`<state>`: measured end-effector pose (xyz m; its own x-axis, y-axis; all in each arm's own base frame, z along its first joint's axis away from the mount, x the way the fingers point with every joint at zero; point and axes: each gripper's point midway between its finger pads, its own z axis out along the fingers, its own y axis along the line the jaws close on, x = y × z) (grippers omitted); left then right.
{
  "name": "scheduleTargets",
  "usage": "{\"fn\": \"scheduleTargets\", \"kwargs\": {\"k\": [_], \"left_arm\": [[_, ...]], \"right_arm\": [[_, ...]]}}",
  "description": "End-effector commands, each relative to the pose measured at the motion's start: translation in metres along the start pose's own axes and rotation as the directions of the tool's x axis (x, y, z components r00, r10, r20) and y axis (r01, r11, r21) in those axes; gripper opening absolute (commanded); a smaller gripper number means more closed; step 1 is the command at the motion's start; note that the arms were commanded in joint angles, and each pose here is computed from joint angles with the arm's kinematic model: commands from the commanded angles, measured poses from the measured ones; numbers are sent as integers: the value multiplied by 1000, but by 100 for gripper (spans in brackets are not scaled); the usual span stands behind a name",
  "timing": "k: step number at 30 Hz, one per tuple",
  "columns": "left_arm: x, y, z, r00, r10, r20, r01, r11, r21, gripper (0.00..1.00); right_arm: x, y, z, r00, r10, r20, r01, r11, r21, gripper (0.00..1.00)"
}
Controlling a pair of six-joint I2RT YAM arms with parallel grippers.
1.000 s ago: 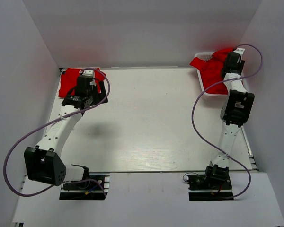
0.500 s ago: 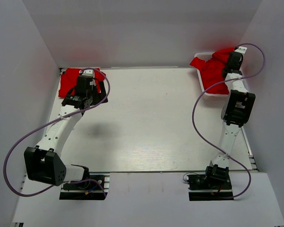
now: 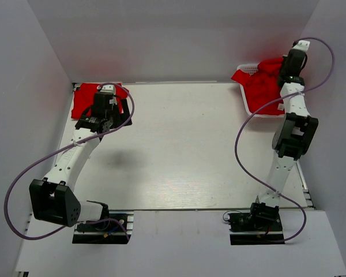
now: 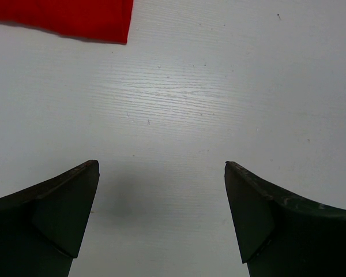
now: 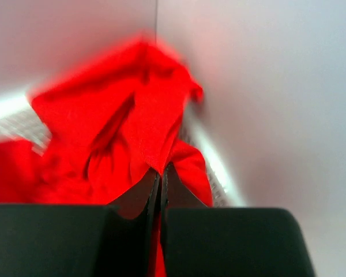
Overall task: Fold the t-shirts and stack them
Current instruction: Grab crumpled tshirt from bin with the right arm
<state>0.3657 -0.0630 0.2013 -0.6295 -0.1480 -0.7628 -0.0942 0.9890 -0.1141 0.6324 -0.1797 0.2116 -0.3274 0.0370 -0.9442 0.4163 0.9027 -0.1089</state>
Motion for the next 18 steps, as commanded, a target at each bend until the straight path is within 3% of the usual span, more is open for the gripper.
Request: {"fn": "scheduleTargets", "kwargs": {"k": [1, 6, 11, 14, 18], "left_arm": [[-19, -10, -11, 999, -3, 50, 1, 999, 50, 100], [-16, -11, -10, 1000, 0, 29, -2, 999, 53, 100], [-22, -13, -16, 999, -5, 53, 1, 998, 70, 100], [-23, -17, -20, 998, -6, 58, 1, 996, 92, 100], [-24, -18, -23, 998, -8, 64, 1, 995, 103, 100]], "right_arm": [[-137, -16, -71, 955, 62, 290, -53, 998, -41, 0], [-191, -24, -115, 914, 28, 404, -6, 998, -56, 0], [-258, -44, -161, 829, 34, 558, -31, 999, -16, 0], [-312, -60, -212, 708, 24, 706, -49, 999, 15, 0], [-364, -73, -279, 555, 109, 824, -114, 992, -55, 0]]}}
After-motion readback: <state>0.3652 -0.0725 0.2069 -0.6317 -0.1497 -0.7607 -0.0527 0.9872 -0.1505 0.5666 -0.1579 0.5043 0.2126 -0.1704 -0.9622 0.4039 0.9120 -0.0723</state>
